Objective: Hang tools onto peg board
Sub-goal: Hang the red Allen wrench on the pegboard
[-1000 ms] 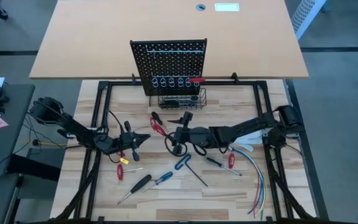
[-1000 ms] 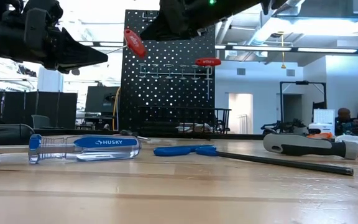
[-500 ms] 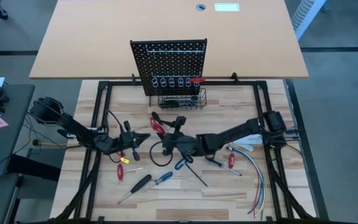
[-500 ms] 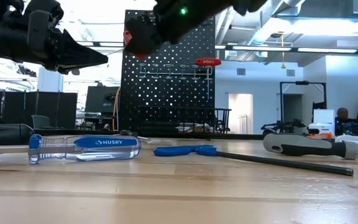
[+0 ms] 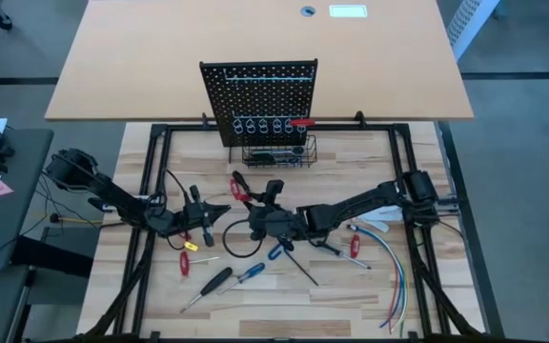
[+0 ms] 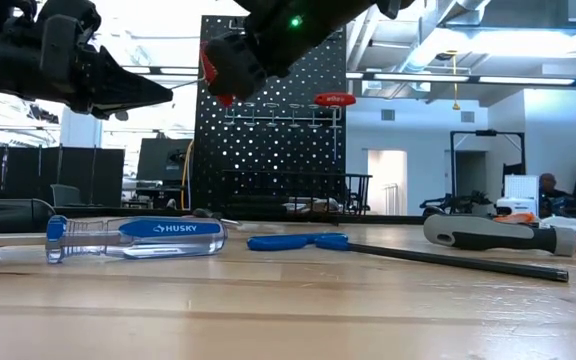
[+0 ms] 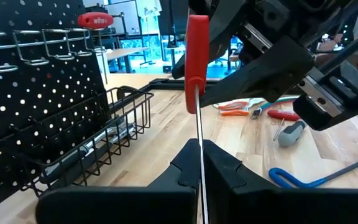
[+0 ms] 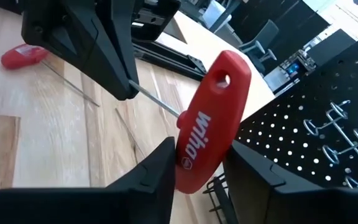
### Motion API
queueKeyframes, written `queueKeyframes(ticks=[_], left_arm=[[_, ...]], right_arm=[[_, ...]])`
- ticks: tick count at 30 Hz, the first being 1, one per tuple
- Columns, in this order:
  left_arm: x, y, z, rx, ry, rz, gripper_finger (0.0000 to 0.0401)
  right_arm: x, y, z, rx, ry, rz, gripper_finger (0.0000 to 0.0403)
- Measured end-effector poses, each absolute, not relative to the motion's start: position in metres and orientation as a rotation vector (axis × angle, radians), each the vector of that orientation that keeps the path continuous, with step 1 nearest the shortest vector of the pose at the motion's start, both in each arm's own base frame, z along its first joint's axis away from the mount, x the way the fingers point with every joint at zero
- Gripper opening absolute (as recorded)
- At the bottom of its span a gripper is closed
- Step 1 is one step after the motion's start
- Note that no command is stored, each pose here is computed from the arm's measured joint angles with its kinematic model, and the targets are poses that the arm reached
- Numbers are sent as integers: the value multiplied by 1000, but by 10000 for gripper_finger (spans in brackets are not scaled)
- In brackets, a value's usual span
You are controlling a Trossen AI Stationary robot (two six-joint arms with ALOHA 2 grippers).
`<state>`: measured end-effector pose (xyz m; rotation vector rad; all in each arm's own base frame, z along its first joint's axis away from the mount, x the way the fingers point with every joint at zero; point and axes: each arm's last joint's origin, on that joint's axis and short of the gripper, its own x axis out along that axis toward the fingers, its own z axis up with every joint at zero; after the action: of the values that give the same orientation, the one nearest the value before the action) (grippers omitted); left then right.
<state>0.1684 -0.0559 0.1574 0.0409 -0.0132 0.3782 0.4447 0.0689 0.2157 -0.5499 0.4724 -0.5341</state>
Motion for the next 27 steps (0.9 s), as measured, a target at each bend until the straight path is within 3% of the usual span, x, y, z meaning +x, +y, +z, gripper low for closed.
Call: queueKeyframes(ticks=[4,11,15,19,25,27], left_arm=[[168,-56,157,41,-13,378,0],[168,-56,158,37,-18,380,0],[168,-56,158,38,-17,381,0],[168,-56,158,39,-16,380,0],[168,-56,157,42,-12,380,0],[168,-56,157,43,-9,380,0]], right_arm=[[445,69,215,-551,475,-529,131],[447,61,214,-510,473,-475,189],[447,59,214,-485,464,-486,196],[447,59,214,-486,465,-486,161],[447,59,214,-491,470,-486,74],[447,59,212,-499,481,-483,65]])
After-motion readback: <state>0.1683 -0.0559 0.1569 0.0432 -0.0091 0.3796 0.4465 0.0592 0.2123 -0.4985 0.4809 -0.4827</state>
